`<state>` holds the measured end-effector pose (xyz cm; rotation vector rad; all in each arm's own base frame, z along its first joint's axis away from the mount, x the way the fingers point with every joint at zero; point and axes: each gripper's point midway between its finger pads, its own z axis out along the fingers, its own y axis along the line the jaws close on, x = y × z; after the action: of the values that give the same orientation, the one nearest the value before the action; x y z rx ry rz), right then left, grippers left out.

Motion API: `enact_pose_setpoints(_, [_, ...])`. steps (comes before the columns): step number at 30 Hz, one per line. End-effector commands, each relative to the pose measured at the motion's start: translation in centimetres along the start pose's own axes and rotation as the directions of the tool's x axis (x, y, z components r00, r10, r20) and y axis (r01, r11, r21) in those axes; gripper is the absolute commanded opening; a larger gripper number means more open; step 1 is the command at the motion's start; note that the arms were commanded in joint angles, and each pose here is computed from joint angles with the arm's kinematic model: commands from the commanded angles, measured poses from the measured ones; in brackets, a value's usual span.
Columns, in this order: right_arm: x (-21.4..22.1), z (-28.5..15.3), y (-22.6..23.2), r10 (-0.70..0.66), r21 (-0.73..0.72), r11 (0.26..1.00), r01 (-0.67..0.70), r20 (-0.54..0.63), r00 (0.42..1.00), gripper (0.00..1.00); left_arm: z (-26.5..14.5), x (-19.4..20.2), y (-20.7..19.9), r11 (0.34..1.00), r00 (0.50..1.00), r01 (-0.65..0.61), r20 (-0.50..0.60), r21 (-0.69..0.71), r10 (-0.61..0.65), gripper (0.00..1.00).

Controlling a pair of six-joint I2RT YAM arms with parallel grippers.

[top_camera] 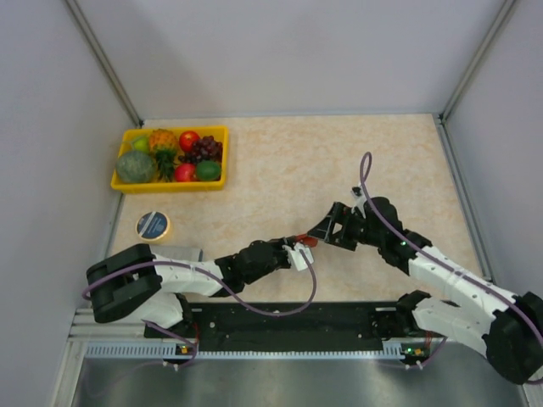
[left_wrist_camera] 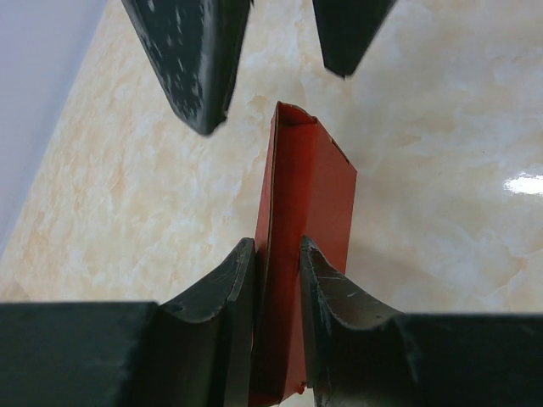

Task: Fold the paper box

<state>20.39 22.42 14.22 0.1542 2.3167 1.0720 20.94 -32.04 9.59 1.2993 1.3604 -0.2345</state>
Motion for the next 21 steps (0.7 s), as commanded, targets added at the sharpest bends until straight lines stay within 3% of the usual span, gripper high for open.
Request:
enact_pose_setpoints(1, [-0.2,1.5,3.7,0.052,-0.244,0.967,-0.067,-0.065,0.996,0.85,-0.1,2.1,-1.6,0.998,0.996,0.031,-0.08,0.049,-0.027,0.17])
enact_pose_setpoints(3, [0.1,2.5,2.0,0.062,-0.208,0.975,-0.077,-0.079,0.995,0.86,-0.1,2.2,-1.5,0.999,0.997,0.029,-0.078,0.042,-0.025,0.17])
enact_pose_setpoints(4, [0.4,3.4,0.3,0.043,-0.167,0.984,-0.054,-0.064,0.997,0.82,-0.1,2.2,-1.6,0.999,0.997,0.027,-0.078,0.047,-0.024,0.16])
enact_pose_setpoints(10, [0.6,4.5,-1.1,0.073,-0.217,0.972,-0.089,-0.079,0.994,0.74,-0.1,2.1,-1.8,0.998,0.997,0.032,-0.071,0.053,-0.028,0.16])
enact_pose_setpoints(15, [0.8,5.3,-2.9,0.088,-0.19,0.977,-0.101,-0.076,0.993,0.73,-0.1,2.2,-1.8,0.998,0.997,0.034,-0.071,0.056,-0.03,0.15])
enact_pose_setpoints(21, [0.4,4.2,-1.1,0.084,-0.284,0.953,-0.101,-0.07,0.994,0.74,-0.1,2.2,-1.9,0.998,0.997,0.035,-0.076,0.06,-0.03,0.14])
